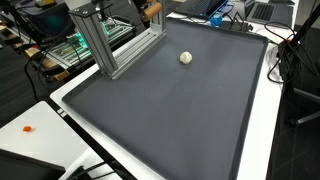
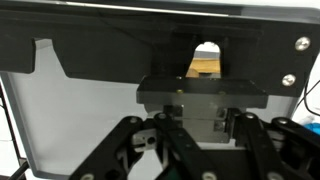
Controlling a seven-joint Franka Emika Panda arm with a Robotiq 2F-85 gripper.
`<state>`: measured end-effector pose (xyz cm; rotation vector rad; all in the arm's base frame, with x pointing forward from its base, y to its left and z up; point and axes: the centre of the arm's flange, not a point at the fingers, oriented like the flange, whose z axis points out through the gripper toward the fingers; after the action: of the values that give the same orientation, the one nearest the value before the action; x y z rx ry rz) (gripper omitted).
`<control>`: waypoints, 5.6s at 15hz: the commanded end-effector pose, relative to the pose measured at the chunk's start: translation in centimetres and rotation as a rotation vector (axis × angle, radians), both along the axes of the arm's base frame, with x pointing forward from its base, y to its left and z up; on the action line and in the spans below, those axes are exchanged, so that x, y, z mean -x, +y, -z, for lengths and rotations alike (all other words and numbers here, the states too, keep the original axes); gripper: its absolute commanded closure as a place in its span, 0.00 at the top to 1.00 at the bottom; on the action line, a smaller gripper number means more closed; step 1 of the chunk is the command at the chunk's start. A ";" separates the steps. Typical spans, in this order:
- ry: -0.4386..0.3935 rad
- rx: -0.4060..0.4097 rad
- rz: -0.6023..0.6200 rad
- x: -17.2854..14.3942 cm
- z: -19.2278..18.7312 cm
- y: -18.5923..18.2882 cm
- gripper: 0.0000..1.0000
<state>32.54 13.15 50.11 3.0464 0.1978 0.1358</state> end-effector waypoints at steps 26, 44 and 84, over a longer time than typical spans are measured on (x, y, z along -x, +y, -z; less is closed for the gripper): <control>-0.193 0.007 -0.032 -12.6 8.5 1.6 0.23; -0.183 0.054 0.129 -17.0 14.1 0.1 0.23; -0.184 0.050 0.227 -20.2 16.3 -0.9 0.23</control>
<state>53.39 12.23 35.07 2.9522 -0.1690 0.4715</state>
